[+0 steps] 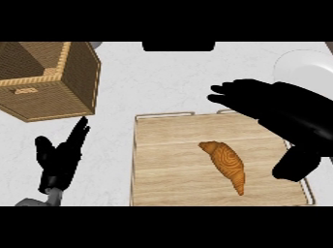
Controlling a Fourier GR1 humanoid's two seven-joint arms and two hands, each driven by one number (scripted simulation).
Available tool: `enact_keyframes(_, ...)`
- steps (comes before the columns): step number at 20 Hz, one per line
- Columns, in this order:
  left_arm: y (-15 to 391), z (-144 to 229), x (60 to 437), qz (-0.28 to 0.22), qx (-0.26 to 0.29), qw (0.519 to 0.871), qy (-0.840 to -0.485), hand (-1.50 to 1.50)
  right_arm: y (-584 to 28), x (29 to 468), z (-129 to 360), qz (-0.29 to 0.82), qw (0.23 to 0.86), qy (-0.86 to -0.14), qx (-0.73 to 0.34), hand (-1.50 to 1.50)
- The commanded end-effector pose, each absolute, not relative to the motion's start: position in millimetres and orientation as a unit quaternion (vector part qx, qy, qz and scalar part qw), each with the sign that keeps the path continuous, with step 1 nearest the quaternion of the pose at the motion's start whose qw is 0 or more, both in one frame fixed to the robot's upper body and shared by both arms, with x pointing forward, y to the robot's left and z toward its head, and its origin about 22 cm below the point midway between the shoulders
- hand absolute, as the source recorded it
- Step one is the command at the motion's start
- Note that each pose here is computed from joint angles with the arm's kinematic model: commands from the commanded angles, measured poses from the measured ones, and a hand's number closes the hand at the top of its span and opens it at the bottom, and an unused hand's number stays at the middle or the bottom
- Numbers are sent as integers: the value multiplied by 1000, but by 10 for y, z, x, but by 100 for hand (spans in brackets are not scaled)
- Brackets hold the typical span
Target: Pick the croissant from the tray and place it in the plate
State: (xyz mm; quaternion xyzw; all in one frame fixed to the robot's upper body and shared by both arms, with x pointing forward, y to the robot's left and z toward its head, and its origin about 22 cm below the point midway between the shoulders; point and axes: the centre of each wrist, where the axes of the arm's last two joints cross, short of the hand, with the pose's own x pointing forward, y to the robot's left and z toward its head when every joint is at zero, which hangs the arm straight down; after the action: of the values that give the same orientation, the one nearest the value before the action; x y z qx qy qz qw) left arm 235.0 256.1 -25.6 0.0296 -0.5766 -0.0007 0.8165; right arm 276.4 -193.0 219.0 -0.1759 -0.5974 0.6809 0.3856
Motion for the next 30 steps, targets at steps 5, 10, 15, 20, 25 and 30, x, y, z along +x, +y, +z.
enact_keyframes(5,2360,-245,2273,-5,0,832,-554,0,-1507,2453,1819,696,377,-568,-224,-150)
enact_keyframes(10,2395,-261,2322,-10,-4,823,-568,0,-1486,2460,1417,718,414,-516,-217,-150)
enact_keyframes(15,2351,-261,2382,0,3,826,-564,0,-1408,2292,1381,719,418,-515,-207,-150)
enact_keyframes(20,2359,-332,2224,-2,10,829,-559,0,-1518,2324,1179,721,407,-514,-223,-150)
enact_keyframes(25,2420,-408,2334,-3,-1,829,-560,0,-1388,2389,1030,731,380,-499,-270,-150)
enact_keyframes(30,2385,-389,2233,-5,6,828,-560,0,-1678,2447,1006,731,389,-489,-275,-150)
